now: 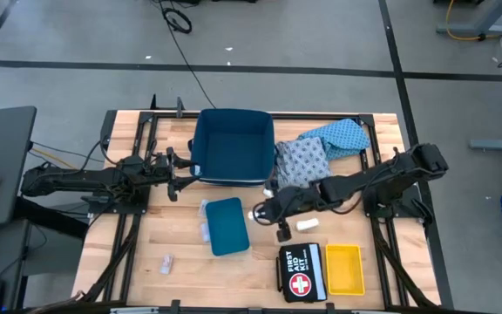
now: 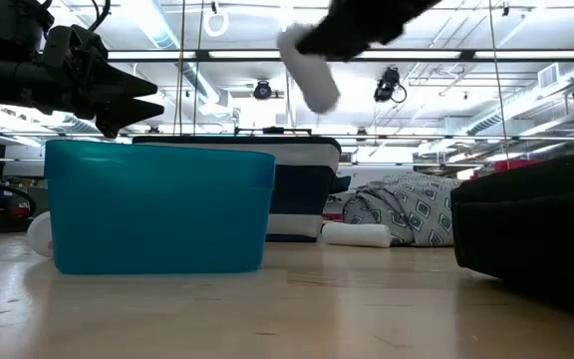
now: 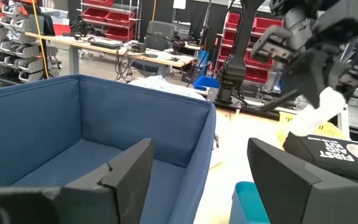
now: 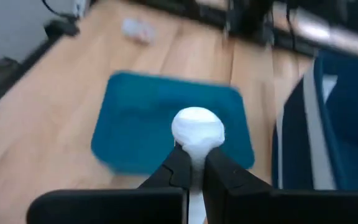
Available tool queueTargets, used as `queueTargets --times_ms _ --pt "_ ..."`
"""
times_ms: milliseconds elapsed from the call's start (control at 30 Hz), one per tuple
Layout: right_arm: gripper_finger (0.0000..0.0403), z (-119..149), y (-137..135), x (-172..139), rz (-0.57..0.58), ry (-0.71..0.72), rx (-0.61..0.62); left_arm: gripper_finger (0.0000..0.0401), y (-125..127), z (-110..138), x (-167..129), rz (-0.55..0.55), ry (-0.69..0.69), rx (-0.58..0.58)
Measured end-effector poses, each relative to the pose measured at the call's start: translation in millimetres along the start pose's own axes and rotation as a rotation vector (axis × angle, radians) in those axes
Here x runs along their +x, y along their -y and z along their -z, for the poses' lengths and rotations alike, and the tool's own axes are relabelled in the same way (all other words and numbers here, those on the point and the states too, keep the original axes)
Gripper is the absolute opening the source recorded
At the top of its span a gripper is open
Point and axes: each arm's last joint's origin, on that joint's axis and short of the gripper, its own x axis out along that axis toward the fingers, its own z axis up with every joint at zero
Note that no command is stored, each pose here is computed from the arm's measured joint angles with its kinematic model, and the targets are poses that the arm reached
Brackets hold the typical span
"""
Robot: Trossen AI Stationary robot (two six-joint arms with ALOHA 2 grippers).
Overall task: Pick & place medical supplies in basket/bin
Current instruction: Put the right white gauze in the blue bin
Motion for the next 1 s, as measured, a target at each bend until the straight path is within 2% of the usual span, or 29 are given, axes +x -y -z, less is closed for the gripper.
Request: queueTargets --times_ms 167,400,600,833,1000 --pt "0.0015 -1 11 26 -0.043 0.144 -0.027 0.0252 0 0 0 0.001 0.003 0.002" --pt "0.0015 21 24 71 -0.113 0.238 -0.020 0.0252 0 -1 0 0.004 0.010 0.004" --pt "0.0015 28 35 83 -0.161 0.303 0.019 0.0252 0 -1 0 0.002 0.011 0.005" --pt "0.0015 37 40 89 -0.189 0.269 0.040 0.0252 0 -1 0 0.001 0.007 0.009" --pt "0.0035 39 39 90 -0.196 0.248 0.043 0.0252 0 -1 0 0.001 0.007 0.010"
